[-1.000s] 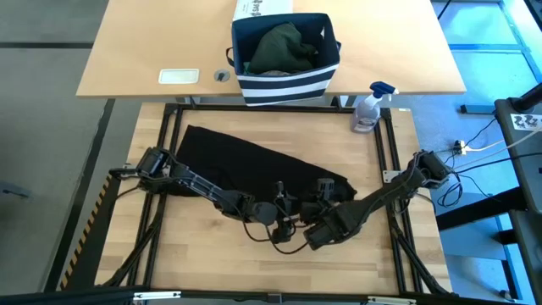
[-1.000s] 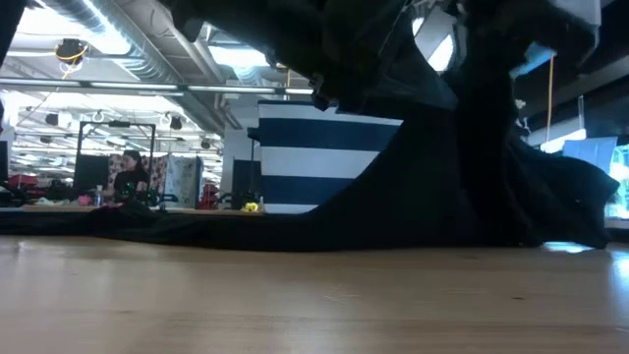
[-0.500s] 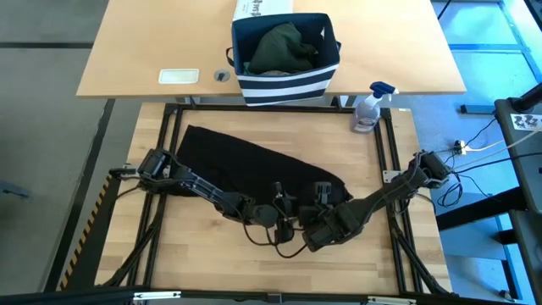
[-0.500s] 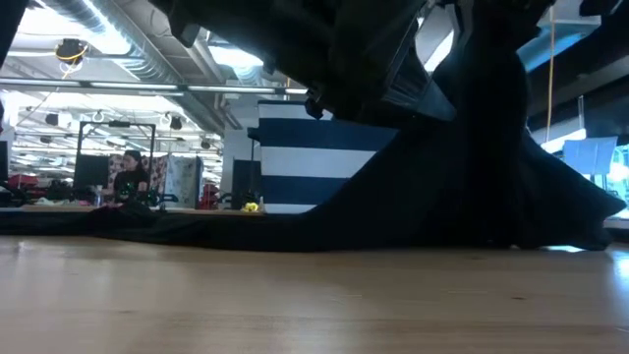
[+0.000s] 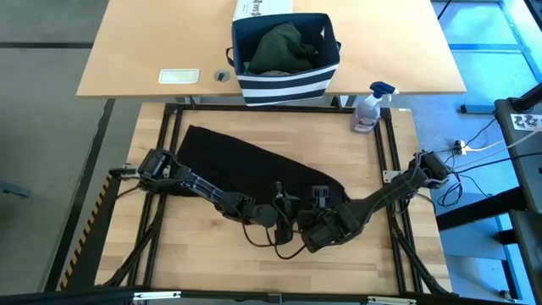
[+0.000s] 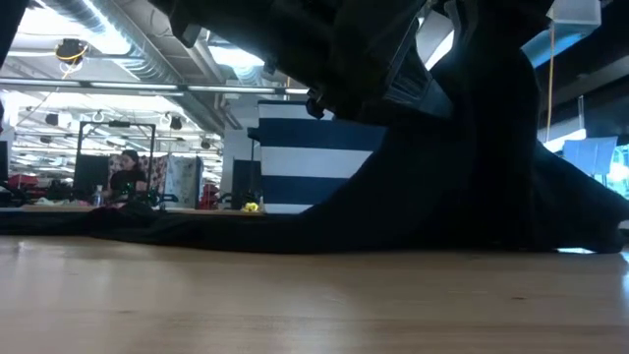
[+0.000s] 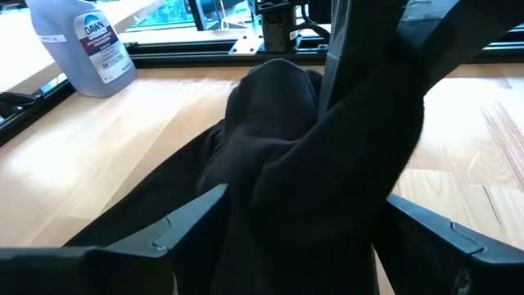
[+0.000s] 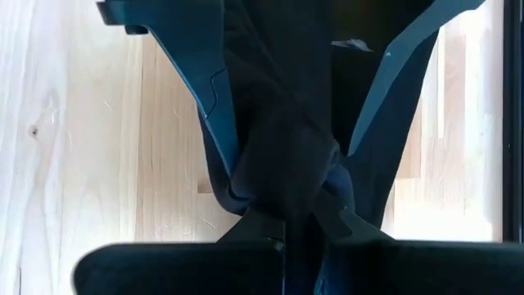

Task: Fold Laundry from Bin
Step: Fold the black shirt

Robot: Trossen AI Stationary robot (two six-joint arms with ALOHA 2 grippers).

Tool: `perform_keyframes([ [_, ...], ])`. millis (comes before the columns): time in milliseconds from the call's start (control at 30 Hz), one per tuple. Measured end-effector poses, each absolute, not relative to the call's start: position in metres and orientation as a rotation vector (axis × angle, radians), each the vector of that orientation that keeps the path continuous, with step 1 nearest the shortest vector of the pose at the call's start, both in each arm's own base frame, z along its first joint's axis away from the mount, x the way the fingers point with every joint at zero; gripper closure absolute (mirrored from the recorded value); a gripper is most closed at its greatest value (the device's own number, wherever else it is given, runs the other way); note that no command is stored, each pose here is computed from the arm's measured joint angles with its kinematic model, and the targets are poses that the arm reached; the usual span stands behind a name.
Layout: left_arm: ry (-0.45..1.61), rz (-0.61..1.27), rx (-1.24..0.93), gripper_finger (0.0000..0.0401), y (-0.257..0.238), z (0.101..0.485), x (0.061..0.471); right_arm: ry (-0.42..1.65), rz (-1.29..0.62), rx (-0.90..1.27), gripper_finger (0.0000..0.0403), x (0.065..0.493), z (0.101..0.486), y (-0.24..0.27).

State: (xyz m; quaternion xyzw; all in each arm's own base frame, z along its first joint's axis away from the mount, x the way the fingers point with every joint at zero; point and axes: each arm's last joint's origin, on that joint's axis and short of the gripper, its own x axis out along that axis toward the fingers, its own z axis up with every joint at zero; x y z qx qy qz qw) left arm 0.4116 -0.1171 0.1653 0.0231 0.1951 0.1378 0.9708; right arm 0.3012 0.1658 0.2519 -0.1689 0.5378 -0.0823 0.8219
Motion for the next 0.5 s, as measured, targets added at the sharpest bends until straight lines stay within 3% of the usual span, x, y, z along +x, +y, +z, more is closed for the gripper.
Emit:
perform_keyframes([
  [100, 0.395, 0.278, 0.05, 0.014, -0.1171, 0.1653, 0.4116, 1.144, -0.175, -0.36, 0.0398, 0.3013, 0.2519, 0.1658],
  [200, 0.395, 0.275, 0.052, 0.018, -0.1171, 0.1652, 0.4116, 1.146, -0.173, -0.359, 0.0398, 0.3012, 0.2518, 0.1657],
  [300, 0.404, 0.247, 0.084, 0.0249, -0.1184, 0.1651, 0.4115, 1.152, -0.17, -0.359, 0.0393, 0.3009, 0.2517, 0.1656],
  [433, 0.415, 0.186, 0.106, 0.0372, -0.1204, 0.1647, 0.4116, 1.154, -0.169, -0.359, 0.0377, 0.3008, 0.2517, 0.1656],
  [500, 0.418, 0.168, 0.105, 0.0386, -0.1209, 0.1645, 0.4116, 1.153, -0.174, -0.363, 0.0372, 0.3005, 0.2518, 0.1655],
])
